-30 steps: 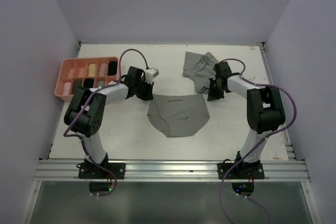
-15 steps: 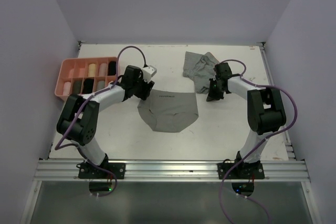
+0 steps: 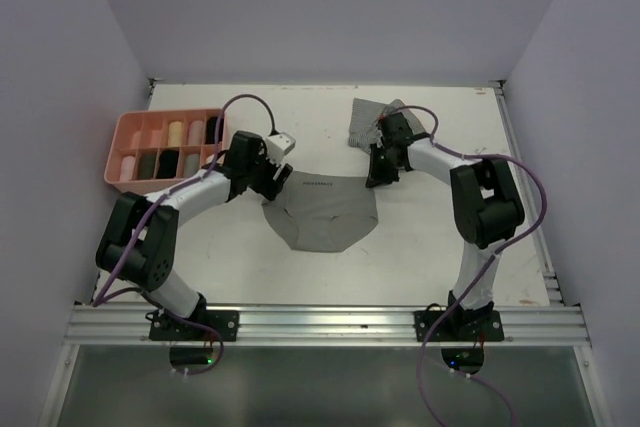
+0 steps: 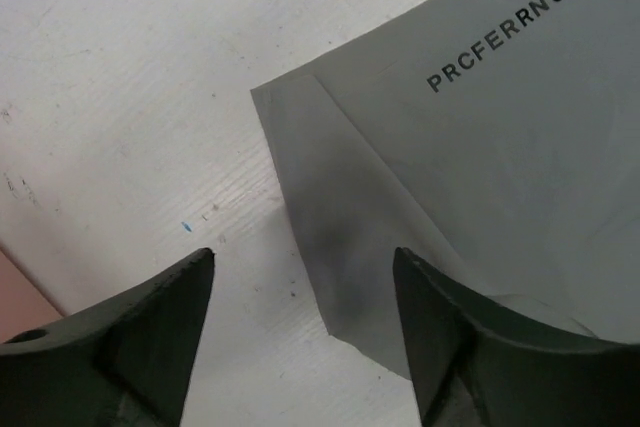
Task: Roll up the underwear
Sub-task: Fold the underwear
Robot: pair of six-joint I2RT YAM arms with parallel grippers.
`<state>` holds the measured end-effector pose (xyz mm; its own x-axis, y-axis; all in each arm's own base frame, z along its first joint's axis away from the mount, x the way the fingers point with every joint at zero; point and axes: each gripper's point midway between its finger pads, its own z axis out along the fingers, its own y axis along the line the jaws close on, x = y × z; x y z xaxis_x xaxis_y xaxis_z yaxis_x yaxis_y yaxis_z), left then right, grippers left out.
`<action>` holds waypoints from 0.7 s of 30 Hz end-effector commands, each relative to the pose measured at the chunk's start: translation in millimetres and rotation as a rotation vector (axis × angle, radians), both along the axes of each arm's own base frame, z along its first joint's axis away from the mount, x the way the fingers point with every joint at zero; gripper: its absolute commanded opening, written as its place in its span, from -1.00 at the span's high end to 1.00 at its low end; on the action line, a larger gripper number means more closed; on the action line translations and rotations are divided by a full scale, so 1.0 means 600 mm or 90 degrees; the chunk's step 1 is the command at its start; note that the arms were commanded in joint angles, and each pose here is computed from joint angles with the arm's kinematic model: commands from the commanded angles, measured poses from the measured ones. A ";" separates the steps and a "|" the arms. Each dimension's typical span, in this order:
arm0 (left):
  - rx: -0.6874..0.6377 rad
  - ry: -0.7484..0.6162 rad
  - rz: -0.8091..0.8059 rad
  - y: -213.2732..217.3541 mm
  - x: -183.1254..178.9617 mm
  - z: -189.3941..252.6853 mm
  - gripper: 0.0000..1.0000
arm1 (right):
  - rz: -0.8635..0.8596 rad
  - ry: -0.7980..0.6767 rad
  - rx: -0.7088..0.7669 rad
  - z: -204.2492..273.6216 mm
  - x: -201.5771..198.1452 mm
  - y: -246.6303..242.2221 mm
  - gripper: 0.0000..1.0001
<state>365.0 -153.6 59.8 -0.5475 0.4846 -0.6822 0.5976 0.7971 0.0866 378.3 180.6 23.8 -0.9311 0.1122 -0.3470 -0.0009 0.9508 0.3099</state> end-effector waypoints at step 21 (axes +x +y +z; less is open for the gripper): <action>0.063 -0.006 -0.072 0.034 -0.056 -0.026 -1.00 | 0.035 0.016 -0.153 -0.034 0.005 -0.002 1.00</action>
